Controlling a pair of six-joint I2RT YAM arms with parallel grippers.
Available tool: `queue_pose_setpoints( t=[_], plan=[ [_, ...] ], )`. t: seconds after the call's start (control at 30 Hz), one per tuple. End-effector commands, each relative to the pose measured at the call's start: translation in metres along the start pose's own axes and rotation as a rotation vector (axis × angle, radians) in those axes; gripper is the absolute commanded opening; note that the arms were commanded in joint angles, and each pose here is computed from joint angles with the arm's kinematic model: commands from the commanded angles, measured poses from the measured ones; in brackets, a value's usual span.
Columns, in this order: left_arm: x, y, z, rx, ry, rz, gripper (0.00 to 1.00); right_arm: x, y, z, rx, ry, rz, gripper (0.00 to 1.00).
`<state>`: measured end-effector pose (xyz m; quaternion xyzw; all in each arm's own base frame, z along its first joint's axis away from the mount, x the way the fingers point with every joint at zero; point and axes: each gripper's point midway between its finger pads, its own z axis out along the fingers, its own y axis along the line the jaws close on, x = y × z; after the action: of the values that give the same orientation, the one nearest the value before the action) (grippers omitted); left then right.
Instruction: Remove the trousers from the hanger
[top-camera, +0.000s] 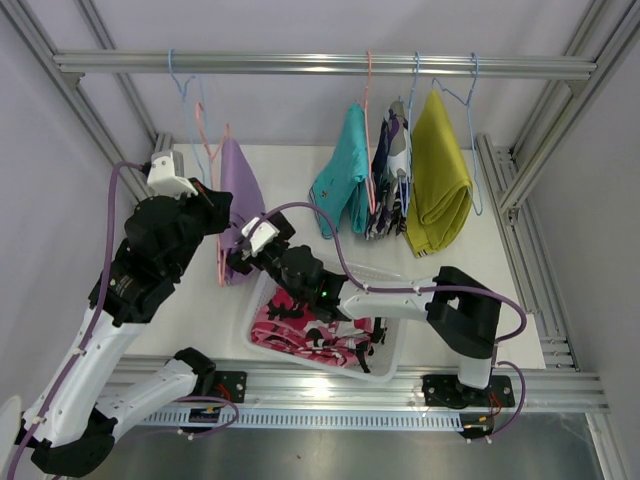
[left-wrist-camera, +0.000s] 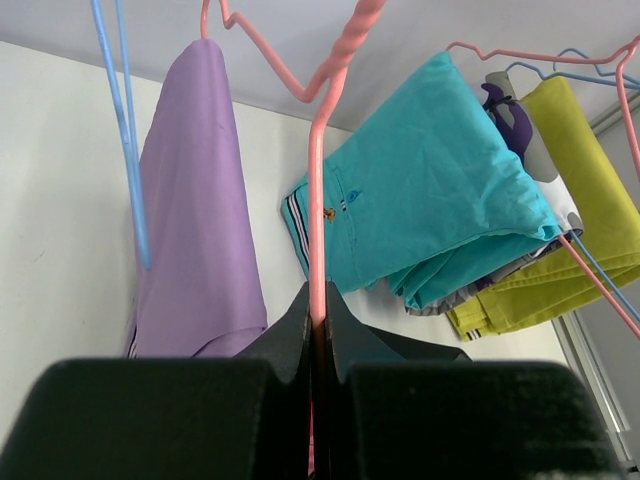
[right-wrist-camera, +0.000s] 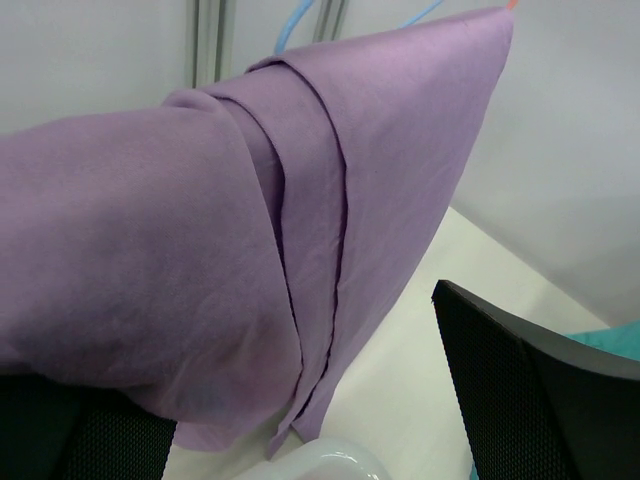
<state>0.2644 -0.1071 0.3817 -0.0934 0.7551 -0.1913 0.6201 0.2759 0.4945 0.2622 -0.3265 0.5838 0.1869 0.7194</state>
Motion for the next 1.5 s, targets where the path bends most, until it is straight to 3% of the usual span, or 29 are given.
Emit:
queue_pose_setpoints(
  t=[0.0, 0.37, 0.5, 0.6, 0.87, 0.97, 1.1, 1.17, 1.47],
  plan=[
    [-0.044, -0.013, -0.007, 0.036, -0.138, -0.068, 0.01, -0.035, 0.003, 0.001, 0.001, -0.086, 0.053, 1.00],
    [-0.042, -0.011, -0.007, 0.027, -0.133, -0.081, 0.00, -0.041, 0.017, -0.004, -0.015, -0.123, 0.062, 0.96],
    [-0.042, -0.012, -0.008, 0.032, -0.133, -0.084, 0.00, -0.040, 0.011, 0.004, 0.010, -0.142, 0.036, 0.67],
    [-0.040, -0.014, -0.007, 0.042, -0.124, -0.081, 0.01, -0.043, 0.007, 0.007, 0.019, -0.154, 0.014, 0.55],
    [-0.036, -0.016, -0.004, 0.049, -0.106, -0.082, 0.01, -0.047, -0.002, 0.020, 0.017, -0.184, 0.015, 0.53],
    [-0.035, -0.016, -0.001, 0.043, -0.103, -0.079, 0.01, -0.054, -0.004, 0.021, 0.021, -0.196, 0.017, 0.42],
    [-0.033, -0.014, 0.002, 0.030, -0.100, -0.073, 0.01, -0.061, -0.010, 0.018, 0.037, -0.199, 0.015, 0.11],
    [-0.032, -0.012, 0.004, 0.022, -0.101, -0.070, 0.01, -0.064, -0.014, 0.016, 0.048, -0.200, 0.012, 0.01],
    [-0.028, 0.010, 0.019, -0.101, -0.125, -0.013, 0.01, -0.117, -0.031, 0.004, 0.086, -0.263, -0.010, 0.00]
  ],
)
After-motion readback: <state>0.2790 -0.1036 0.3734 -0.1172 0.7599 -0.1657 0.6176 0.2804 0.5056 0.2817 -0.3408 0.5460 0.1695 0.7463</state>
